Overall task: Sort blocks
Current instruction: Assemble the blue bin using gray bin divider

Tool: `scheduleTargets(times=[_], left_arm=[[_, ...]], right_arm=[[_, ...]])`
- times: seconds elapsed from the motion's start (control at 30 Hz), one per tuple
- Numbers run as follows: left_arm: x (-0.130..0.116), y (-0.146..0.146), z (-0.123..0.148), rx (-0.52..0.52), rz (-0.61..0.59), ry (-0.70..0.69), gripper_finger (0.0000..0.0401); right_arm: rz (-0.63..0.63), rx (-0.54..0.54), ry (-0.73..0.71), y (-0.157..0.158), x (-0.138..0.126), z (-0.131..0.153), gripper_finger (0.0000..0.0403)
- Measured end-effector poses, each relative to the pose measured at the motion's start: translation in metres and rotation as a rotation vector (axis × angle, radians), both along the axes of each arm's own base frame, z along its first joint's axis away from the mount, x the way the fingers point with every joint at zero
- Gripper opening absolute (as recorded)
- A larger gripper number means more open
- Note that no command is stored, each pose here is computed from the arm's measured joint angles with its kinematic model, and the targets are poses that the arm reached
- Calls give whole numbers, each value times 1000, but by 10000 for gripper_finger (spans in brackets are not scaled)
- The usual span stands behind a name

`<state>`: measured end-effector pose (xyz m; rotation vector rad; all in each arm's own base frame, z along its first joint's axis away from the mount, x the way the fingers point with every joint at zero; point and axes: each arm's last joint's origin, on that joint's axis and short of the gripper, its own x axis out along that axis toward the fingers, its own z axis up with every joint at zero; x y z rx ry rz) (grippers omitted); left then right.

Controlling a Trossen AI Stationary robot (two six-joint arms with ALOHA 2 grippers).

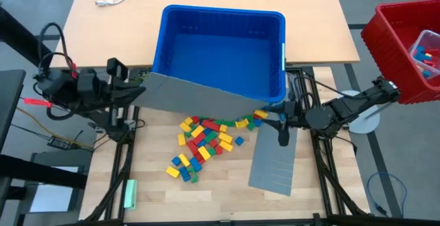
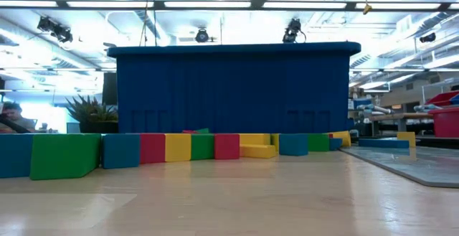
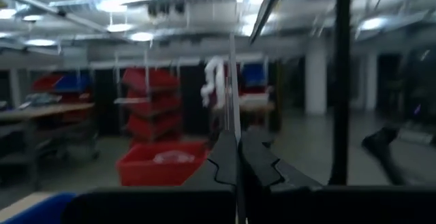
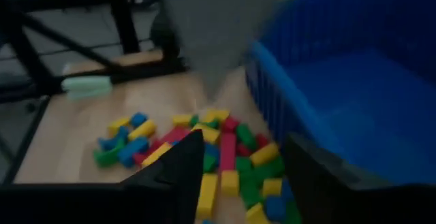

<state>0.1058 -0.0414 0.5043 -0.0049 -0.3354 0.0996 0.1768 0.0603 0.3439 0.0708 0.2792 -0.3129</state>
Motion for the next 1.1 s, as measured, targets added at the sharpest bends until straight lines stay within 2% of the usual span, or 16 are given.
scheduleTargets(times=[0.13, 0.27, 0.47, 0.67, 0.8, 0.9, 1.0, 1.1], left_arm=[[-4, 2, -14, -11, -4, -71, 6], [-5, 2, -18, -9, 13, -131, 7], [-4, 3, -18, -3, 36, -128, 7], [-8, 5, -16, -1, 45, -151, 8], [-8, 5, -16, 1, 49, -148, 8], [-7, 4, -17, 3, 49, -145, 8], [-7, 4, -17, 1, 44, -147, 9], [-8, 4, -15, -2, 33, -166, 9]], right_arm=[[3, -34, -120, -3, 6, 12, 219], [102, -45, -219, -4, 14, 23, 222], [197, 2, -176, 0, 16, 17, 202], [191, 32, -114, -1, 9, 11, 184], [190, 31, -143, -1, 8, 15, 178], [149, -22, -199, -2, 9, 21, 173], [58, -87, -191, -6, 8, 22, 170], [35, -93, -176, -8, 5, 22, 167]])
